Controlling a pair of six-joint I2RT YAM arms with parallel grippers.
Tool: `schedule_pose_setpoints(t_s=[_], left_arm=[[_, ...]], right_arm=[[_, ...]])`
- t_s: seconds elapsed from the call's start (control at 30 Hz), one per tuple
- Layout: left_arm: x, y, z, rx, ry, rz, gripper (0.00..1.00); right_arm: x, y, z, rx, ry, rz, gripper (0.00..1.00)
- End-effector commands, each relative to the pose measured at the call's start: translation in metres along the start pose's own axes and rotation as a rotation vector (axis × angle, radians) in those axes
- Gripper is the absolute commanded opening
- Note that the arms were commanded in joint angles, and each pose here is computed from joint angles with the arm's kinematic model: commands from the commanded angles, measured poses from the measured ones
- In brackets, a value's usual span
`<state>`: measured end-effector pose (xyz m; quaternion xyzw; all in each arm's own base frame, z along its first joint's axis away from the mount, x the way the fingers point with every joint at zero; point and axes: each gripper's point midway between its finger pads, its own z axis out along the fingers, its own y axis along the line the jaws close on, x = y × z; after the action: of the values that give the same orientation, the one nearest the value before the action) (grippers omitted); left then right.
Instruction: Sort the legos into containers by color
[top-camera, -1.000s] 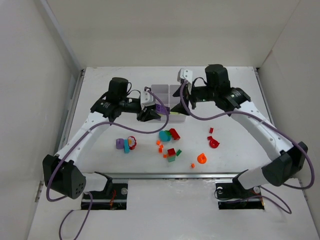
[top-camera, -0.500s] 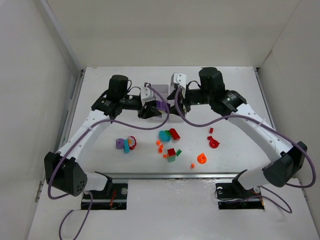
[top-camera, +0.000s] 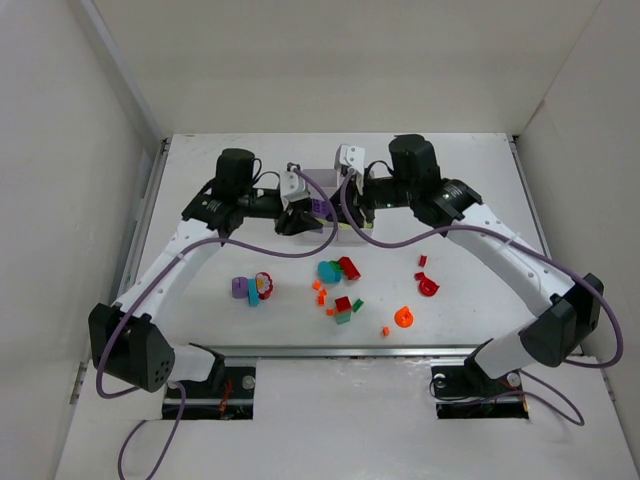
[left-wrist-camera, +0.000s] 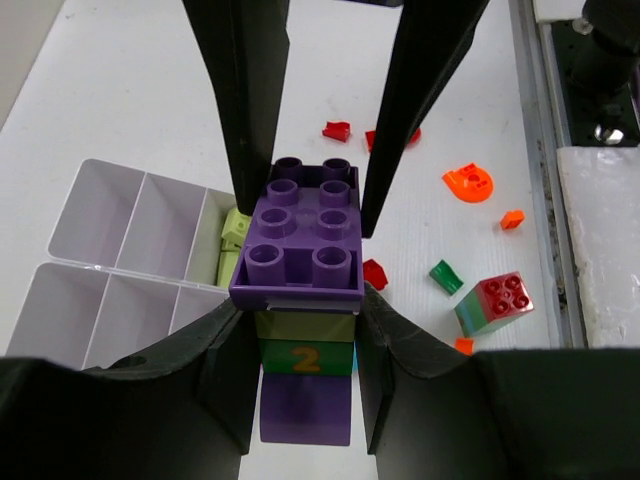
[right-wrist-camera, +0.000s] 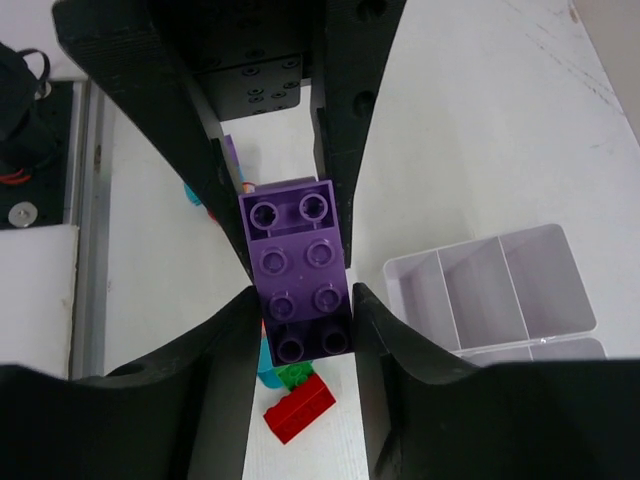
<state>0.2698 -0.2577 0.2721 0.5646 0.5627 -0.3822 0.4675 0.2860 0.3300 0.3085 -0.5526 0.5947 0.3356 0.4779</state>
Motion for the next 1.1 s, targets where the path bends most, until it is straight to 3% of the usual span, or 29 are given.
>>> schedule_pose_setpoints(t_s=[0.0,0.07,0.1,0.13,0.17,0.3,0.5,0.8,0.93,1.07], left_arm=[[-0.031,-0.008,-0.005,0.035,-0.074,0.068,0.0],[-0.031,-0.008,-0.005,0.035,-0.074,0.068,0.0],[-0.031,-0.008,-0.005,0.035,-0.074,0.068,0.0],[-0.027,-0.009,-0.004,0.038,-0.07,0.059,0.0],[-0.027,-0.009,-0.004,0.038,-0.07,0.059,0.0],[-0.018,-0.006,-0.005,-0.003,-0.038,0.03,0.0],[0.018,-0.009,-0.01,-0.057,0.047,-0.012,0.0],[0.037,-0.009,-0.016,-0.129,0.095,-0.061,0.0],[0.04,0.003,-0.025,-0.228,0.119,-0.077,0.0],[0.041,0.027,-0.041,-0.432,0.126,-0.104,0.0]], right_arm=[[-0.031,-0.004,0.002,-0.004,-0.083,-0.061,0.42],[-0.035,-0.001,0.0,-0.022,-0.093,-0.064,0.28],[-0.035,-0.001,0.0,-0.022,-0.093,-0.053,0.27],[-0.035,-0.001,0.001,-0.026,-0.084,-0.045,0.08],[-0.035,-0.001,0.001,-0.026,-0.084,-0.034,0.0],[-0.026,-0.01,0.001,0.019,-0.068,0.01,0.0],[-0.043,-0.045,-0.032,0.177,-0.169,0.018,0.0],[-0.045,-0.065,-0.034,0.234,-0.163,0.02,0.0],[-0.021,-0.084,-0.021,0.294,-0.076,0.081,0.0],[0.042,-0.109,0.009,0.337,0.12,0.144,0.0]])
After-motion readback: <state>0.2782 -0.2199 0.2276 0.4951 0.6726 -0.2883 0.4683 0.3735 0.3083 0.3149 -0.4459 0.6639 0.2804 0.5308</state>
